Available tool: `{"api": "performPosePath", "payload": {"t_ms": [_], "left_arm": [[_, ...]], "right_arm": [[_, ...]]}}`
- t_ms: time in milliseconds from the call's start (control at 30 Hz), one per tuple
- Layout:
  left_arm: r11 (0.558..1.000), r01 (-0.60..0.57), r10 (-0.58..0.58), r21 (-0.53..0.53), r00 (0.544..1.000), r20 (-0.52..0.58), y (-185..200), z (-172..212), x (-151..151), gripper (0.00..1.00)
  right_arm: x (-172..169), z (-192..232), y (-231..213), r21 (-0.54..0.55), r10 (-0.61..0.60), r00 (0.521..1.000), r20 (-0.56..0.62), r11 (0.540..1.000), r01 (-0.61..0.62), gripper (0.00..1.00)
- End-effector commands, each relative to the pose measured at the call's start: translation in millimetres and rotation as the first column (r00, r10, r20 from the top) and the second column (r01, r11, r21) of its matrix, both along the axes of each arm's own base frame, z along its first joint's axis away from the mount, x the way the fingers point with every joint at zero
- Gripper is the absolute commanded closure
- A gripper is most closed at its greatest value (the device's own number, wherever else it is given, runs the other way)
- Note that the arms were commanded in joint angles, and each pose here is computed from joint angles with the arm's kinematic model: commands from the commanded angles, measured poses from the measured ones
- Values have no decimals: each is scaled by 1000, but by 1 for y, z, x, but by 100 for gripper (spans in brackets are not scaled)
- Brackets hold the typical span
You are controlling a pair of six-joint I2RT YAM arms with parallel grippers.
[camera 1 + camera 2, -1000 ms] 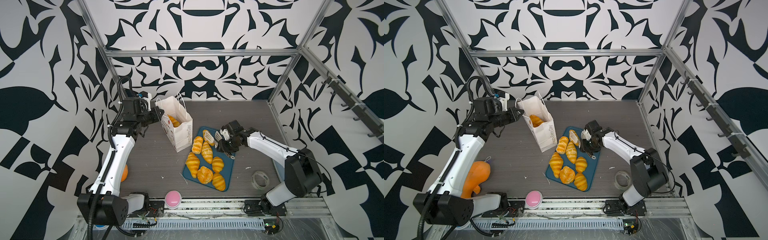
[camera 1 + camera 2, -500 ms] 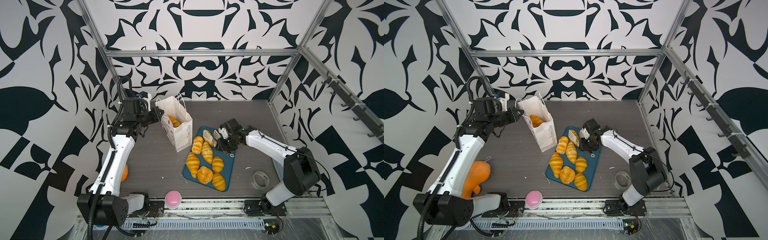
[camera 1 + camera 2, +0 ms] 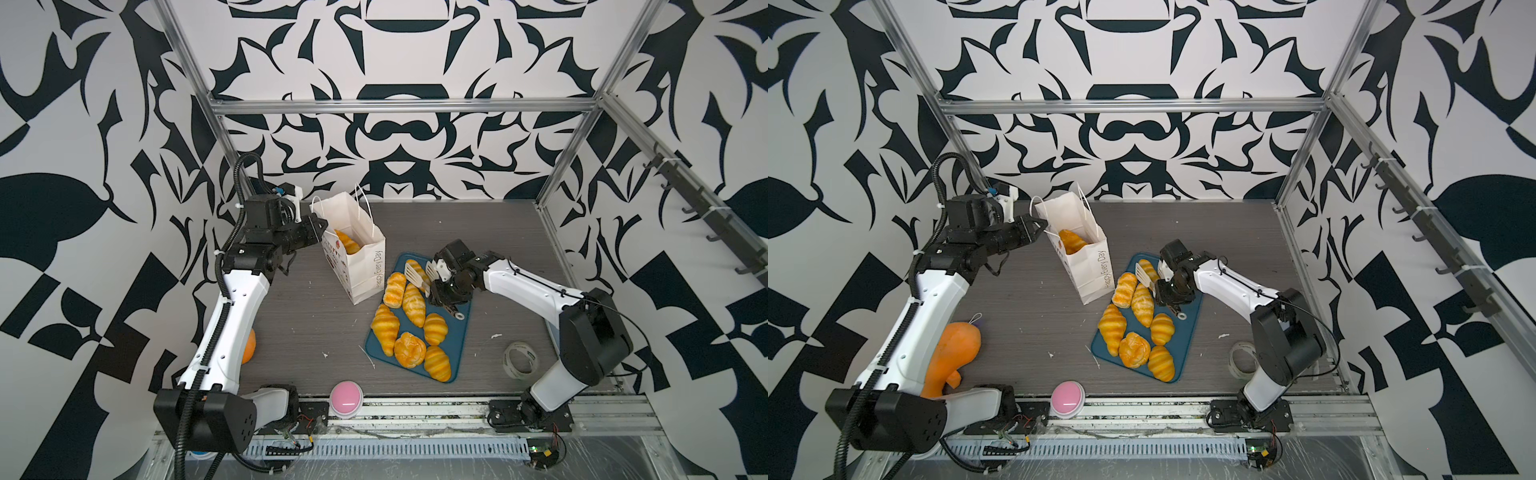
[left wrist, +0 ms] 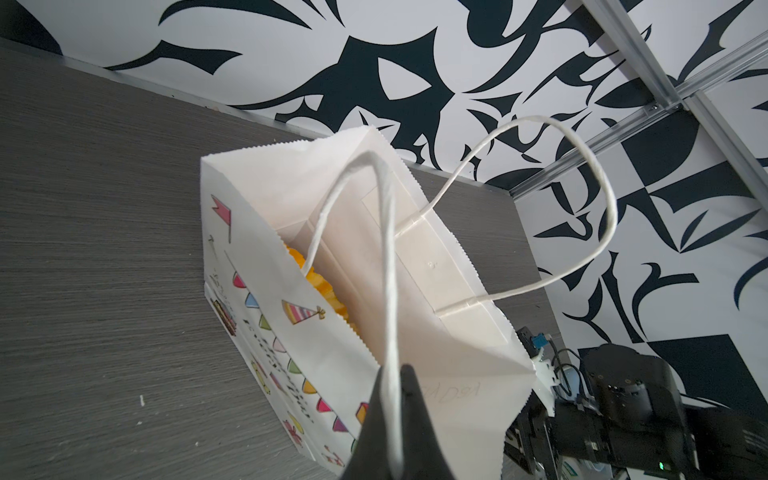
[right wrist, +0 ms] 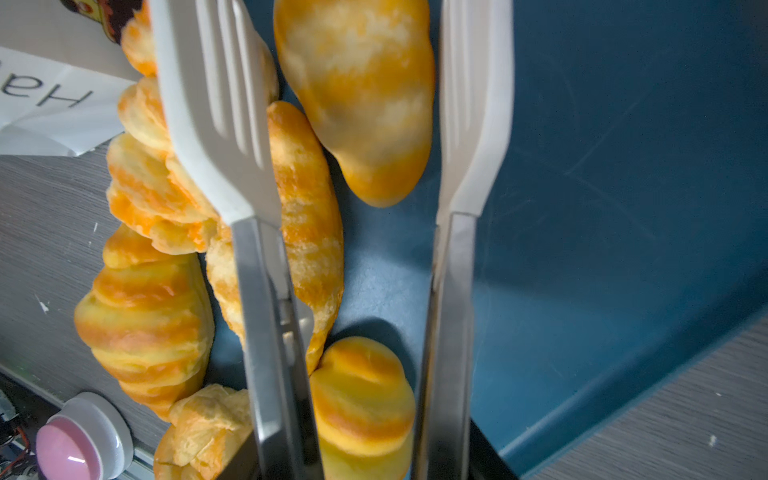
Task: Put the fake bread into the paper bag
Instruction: 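Lower the tongs onto the tray and pinch a striped bread roll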
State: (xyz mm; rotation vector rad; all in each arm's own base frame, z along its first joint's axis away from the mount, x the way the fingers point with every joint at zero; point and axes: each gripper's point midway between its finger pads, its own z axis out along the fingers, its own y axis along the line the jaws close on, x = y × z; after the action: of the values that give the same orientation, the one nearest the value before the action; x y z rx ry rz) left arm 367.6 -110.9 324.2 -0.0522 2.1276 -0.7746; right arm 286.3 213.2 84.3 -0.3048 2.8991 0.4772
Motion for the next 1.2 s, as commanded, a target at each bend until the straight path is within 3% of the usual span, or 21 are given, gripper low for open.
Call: {"api": "performPosePath", "payload": {"t_ms": [0, 567, 833, 1167], "left_arm": [[1000, 5, -5, 11, 1000, -3, 0, -3, -6, 100], [1000, 6, -6, 11, 1000, -2, 0, -2, -7, 100], [1000, 4, -4, 10, 1000, -4, 1, -3, -6, 100], [1000, 4, -4, 8, 1000, -1, 1, -2, -7, 100]], "right_arm": [[10, 17, 4, 2, 8, 998, 63, 1000, -8, 48], [10, 15, -6, -49, -2, 998, 64, 999, 6, 56], [12, 35, -8, -37, -1, 993, 120, 999, 5, 64], [13, 68, -13, -14, -4, 976, 218, 1000, 8, 66]]}}
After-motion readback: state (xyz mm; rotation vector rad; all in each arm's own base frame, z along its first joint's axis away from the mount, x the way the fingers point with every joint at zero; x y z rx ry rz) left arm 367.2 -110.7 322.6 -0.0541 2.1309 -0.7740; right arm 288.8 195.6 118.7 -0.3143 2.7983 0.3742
